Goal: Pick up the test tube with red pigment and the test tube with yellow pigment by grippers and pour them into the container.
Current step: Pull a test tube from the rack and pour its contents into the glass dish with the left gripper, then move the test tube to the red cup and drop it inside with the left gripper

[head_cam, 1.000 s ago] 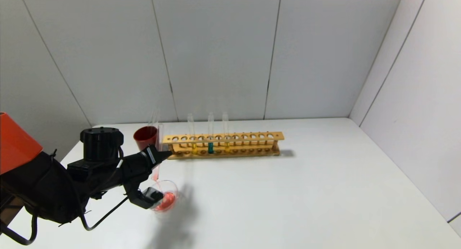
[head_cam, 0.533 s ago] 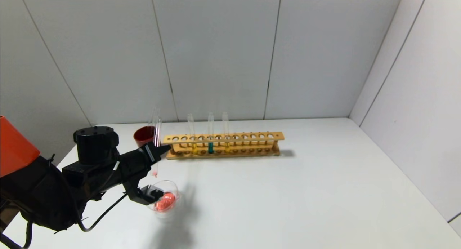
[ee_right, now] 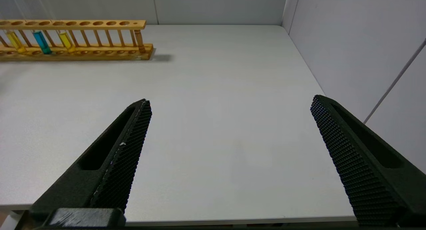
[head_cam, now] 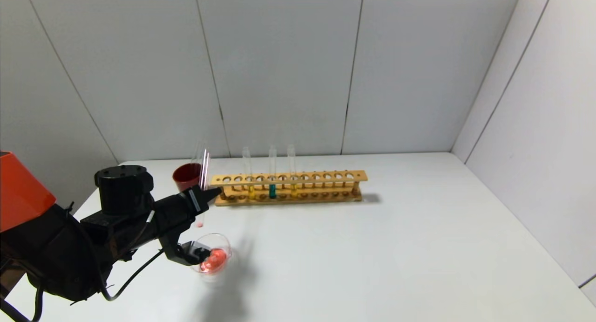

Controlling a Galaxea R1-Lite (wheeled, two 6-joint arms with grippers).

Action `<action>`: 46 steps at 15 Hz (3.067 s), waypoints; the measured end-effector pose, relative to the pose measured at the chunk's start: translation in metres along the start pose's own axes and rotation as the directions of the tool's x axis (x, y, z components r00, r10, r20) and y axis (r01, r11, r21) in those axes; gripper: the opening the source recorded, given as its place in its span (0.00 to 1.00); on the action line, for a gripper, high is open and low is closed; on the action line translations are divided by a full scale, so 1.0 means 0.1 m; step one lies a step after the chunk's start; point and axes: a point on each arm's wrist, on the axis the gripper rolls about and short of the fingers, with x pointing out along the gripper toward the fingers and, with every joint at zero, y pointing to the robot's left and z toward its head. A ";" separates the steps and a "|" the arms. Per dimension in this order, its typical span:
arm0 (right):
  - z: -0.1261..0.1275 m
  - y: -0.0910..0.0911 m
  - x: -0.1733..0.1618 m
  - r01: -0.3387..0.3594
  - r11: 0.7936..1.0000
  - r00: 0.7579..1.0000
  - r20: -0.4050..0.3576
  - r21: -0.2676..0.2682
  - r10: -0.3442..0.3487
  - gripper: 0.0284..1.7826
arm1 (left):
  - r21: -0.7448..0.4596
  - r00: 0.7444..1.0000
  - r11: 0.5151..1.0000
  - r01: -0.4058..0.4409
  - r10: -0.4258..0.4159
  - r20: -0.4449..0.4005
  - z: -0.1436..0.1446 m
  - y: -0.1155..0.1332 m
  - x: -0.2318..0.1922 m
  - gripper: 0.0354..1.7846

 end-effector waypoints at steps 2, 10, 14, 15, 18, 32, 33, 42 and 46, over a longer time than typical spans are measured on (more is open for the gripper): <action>0.00 0.00 0.00 0.000 1.000 1.000 0.000 0.000 0.000 0.98 | 0.000 1.000 1.000 -0.004 0.004 -0.005 0.00 0.00 0.00 0.19; 0.00 0.00 0.00 0.000 1.000 1.000 0.000 0.000 0.000 0.98 | -0.237 0.979 0.970 -0.045 -0.005 -0.206 -0.13 0.08 -0.03 0.19; 0.00 0.00 0.00 0.000 1.000 1.000 0.000 0.000 0.000 0.98 | -0.600 0.874 0.789 -0.132 -0.193 -0.446 -0.14 0.08 -0.11 0.19; 0.00 0.00 0.00 0.000 1.000 1.000 0.000 0.000 0.000 0.98 | -0.678 0.842 0.717 -0.160 -0.260 -0.473 -0.08 0.09 -0.14 0.19; 0.00 0.00 0.00 0.000 1.000 1.000 0.000 0.000 0.000 0.98 | -0.793 0.709 0.512 -0.331 -0.420 -0.567 0.02 0.22 -0.19 0.19; 0.00 0.00 0.00 0.001 1.000 1.000 0.000 0.000 -0.001 0.98 | -0.397 0.503 -0.316 -0.862 -0.429 -0.750 -0.69 0.24 0.50 0.19; 0.00 0.00 0.00 0.000 1.000 1.000 0.000 0.000 0.000 0.98 | -0.401 0.527 -0.350 -0.846 -0.438 -0.729 -0.69 0.25 0.47 0.19; 0.00 0.00 0.00 0.000 1.000 1.000 0.000 0.000 0.000 0.98 | -0.344 0.665 -0.611 -0.713 -0.437 -0.606 -0.83 0.02 0.25 0.19; 0.00 0.00 0.00 0.000 1.000 1.000 0.000 0.000 0.000 0.98 | -0.295 0.756 -0.730 -0.617 -0.445 -0.479 -0.83 0.00 0.31 0.19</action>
